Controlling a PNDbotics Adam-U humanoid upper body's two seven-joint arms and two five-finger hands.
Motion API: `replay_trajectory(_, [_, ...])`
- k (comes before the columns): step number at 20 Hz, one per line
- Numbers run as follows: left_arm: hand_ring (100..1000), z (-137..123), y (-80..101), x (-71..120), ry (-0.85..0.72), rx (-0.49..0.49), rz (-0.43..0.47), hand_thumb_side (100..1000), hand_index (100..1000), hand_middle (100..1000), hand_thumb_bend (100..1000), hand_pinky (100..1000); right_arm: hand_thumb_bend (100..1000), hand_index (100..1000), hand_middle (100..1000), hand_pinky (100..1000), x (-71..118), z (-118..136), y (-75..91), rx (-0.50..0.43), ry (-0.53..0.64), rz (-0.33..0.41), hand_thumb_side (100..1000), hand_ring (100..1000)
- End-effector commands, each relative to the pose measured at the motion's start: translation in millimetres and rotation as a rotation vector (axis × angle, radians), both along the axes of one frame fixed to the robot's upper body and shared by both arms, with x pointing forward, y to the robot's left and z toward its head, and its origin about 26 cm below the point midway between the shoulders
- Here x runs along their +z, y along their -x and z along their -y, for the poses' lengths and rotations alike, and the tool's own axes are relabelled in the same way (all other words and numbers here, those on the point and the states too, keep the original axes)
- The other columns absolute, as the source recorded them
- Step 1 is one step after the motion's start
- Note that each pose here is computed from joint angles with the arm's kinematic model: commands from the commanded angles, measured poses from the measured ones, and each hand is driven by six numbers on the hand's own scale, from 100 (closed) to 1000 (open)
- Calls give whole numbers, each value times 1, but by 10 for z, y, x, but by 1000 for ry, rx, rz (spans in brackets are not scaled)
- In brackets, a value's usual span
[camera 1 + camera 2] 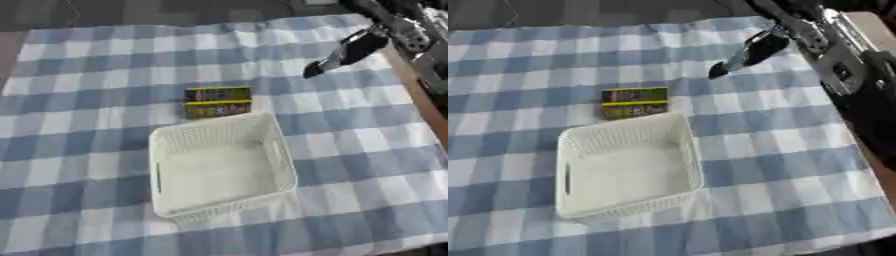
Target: Pick up objects on the table and place them in the box.
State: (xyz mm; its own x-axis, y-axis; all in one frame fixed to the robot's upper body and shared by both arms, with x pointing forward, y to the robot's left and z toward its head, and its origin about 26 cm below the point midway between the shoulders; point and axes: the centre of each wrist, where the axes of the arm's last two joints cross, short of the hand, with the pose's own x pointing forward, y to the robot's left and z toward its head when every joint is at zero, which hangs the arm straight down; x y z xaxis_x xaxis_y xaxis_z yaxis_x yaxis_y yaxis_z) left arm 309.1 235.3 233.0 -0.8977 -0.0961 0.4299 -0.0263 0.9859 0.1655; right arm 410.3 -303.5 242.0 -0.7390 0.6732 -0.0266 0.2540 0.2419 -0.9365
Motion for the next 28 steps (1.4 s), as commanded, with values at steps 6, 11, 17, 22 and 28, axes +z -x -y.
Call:
replay_trajectory(6, [636,19,13,77,7,-14,30,625,810,785,771,620,955,803,737,100,-73,-174,-41,-24,-26,37,412,658])
replay_trajectory(11, [636,17,13,73,8,-13,30,626,810,785,770,621,945,796,728,155,-150,-302,-67,-38,-55,82,421,697])
replay_trajectory(17, [634,7,15,67,6,-6,30,623,810,785,766,620,935,793,723,117,-250,-387,-101,-87,-112,100,449,686])
replay_trajectory(22, [634,3,14,72,4,-4,31,617,809,785,760,620,939,796,725,100,-365,-442,-94,-85,-153,28,497,663])
replay_trajectory(28, [634,3,14,75,-1,-5,32,617,809,785,756,621,932,801,725,100,-422,-509,-55,-65,-207,-34,521,650])
